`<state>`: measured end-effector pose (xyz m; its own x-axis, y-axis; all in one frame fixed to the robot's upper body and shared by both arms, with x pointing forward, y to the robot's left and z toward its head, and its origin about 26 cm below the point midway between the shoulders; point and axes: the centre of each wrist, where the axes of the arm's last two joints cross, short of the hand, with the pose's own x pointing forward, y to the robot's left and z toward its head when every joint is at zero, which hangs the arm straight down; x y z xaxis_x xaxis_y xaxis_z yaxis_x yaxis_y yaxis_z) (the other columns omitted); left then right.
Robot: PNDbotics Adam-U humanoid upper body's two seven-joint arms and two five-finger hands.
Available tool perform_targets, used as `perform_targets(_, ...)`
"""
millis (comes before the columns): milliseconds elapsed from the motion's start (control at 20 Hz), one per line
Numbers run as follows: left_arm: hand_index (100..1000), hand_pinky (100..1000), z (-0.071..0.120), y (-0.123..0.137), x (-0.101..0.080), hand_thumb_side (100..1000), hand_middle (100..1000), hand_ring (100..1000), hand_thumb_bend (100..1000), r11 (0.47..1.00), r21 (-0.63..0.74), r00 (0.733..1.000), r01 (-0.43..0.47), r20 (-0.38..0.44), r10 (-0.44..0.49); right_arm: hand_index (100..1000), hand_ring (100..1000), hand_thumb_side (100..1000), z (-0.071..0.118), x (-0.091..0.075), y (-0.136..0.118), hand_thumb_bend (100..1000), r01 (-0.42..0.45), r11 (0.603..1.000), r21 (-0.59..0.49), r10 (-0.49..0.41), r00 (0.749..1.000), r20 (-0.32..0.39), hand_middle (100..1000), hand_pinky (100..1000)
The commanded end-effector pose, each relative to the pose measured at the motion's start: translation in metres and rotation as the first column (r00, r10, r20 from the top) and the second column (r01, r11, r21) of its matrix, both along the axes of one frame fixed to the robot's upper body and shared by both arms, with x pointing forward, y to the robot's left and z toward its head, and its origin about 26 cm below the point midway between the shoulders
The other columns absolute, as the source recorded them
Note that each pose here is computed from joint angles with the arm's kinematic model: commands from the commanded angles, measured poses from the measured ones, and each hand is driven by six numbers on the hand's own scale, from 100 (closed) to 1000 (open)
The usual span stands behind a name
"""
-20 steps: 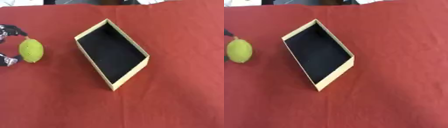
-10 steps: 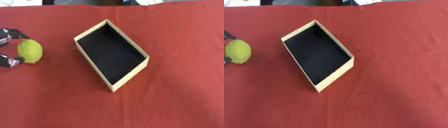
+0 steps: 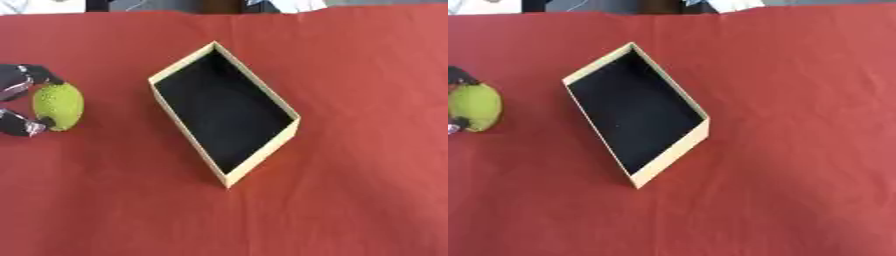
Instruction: Pick up objects on the table and place them in the box.
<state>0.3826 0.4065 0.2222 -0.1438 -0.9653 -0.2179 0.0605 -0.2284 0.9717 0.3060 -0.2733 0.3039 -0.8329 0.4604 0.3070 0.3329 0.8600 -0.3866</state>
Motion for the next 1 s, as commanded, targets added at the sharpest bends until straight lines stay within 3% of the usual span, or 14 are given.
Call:
perform_targets(50, 888, 819, 0.004, 0.006, 0.002, 100, 832, 836, 335, 0.997, 0.07, 0.999, -0.028, 0.037, 0.025, 823, 790, 625, 0.009, -0.005, 0.001, 108, -0.015, 1.0, -0.011, 0.015, 0.999, 0.03, 710, 800)
perform_targets(150, 878, 810, 0.001, 0.007, 0.005, 100, 820, 828, 318, 0.997, 0.078, 0.999, -0.031, 0.04, 0.028, 823, 790, 625, 0.008, -0.005, 0.002, 106, -0.016, 1.0, -0.011, 0.016, 0.999, 0.029, 710, 800)
perform_targets(400, 788, 745, 0.003, 0.004, 0.002, 100, 710, 738, 107, 1.0, 0.025, 0.997, 0.011, 0.082, -0.013, 824, 791, 626, 0.007, -0.005, 0.0, 104, -0.009, 1.0, -0.009, 0.009, 1.0, 0.026, 709, 800)
perform_targets(650, 700, 629, 0.021, -0.008, -0.011, 100, 598, 608, 100, 0.997, 0.009, 0.981, 0.071, 0.183, -0.071, 825, 791, 625, 0.007, -0.005, 0.0, 104, -0.005, 1.0, -0.007, 0.005, 1.0, 0.025, 707, 800)
perform_targets(1000, 661, 600, 0.051, -0.031, -0.029, 100, 550, 566, 100, 0.99, 0.019, 0.933, 0.138, 0.333, -0.136, 826, 792, 624, 0.007, -0.005, -0.001, 106, 0.0, 1.0, -0.006, 0.001, 1.0, 0.031, 707, 800)
